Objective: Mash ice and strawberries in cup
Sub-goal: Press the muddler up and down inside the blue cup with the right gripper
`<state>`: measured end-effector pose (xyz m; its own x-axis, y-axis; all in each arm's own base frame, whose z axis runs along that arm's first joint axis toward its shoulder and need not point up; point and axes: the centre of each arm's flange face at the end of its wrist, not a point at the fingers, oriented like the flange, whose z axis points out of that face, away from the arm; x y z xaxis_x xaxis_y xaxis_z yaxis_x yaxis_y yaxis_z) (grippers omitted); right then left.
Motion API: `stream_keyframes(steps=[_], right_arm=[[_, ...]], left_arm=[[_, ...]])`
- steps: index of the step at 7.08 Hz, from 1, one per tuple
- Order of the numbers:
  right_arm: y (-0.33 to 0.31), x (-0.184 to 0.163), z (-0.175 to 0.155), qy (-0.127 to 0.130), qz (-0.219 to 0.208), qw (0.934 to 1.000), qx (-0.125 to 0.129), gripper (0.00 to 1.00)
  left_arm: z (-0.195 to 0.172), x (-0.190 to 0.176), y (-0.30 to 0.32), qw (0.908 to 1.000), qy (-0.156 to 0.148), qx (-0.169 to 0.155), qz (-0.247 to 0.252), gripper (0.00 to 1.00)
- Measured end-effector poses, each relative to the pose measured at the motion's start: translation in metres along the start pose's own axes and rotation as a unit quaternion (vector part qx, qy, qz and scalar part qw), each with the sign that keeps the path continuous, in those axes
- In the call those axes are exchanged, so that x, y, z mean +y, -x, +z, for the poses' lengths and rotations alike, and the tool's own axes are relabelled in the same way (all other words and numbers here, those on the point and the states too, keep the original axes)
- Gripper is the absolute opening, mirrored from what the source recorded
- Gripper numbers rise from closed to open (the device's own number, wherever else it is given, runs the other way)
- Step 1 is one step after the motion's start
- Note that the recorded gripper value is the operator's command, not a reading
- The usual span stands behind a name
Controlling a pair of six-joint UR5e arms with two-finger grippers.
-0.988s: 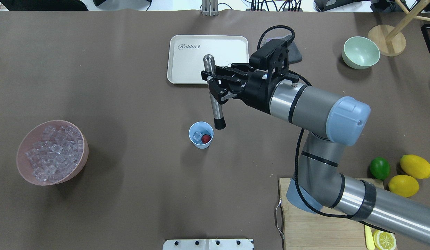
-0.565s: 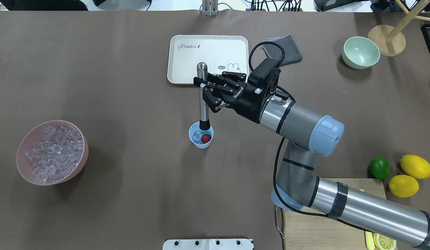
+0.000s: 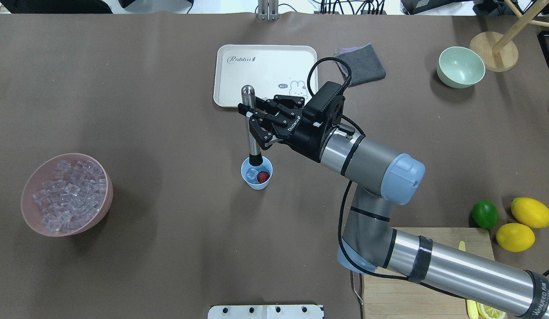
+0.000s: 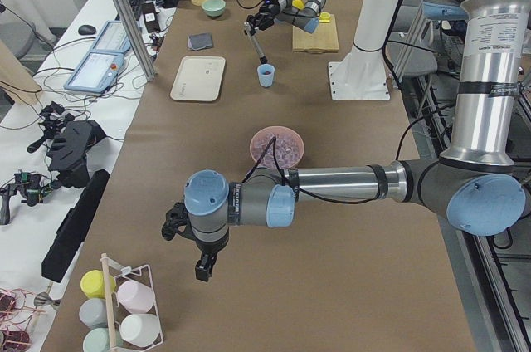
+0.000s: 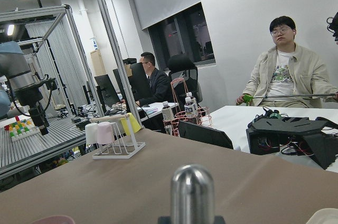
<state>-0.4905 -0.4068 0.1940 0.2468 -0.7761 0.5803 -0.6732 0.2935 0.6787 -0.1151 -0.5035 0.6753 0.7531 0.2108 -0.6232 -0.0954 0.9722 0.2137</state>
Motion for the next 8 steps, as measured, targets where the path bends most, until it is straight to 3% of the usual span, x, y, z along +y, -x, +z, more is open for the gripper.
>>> stream_keyframes(steps=[8], right_arm=[[0.000,0.052,0.004,0.044,0.002,0.9990,0.004,0.00]], left_arm=[[0.005,0.003,0.004,1.0000,0.005,0.001,-0.005,0.98]])
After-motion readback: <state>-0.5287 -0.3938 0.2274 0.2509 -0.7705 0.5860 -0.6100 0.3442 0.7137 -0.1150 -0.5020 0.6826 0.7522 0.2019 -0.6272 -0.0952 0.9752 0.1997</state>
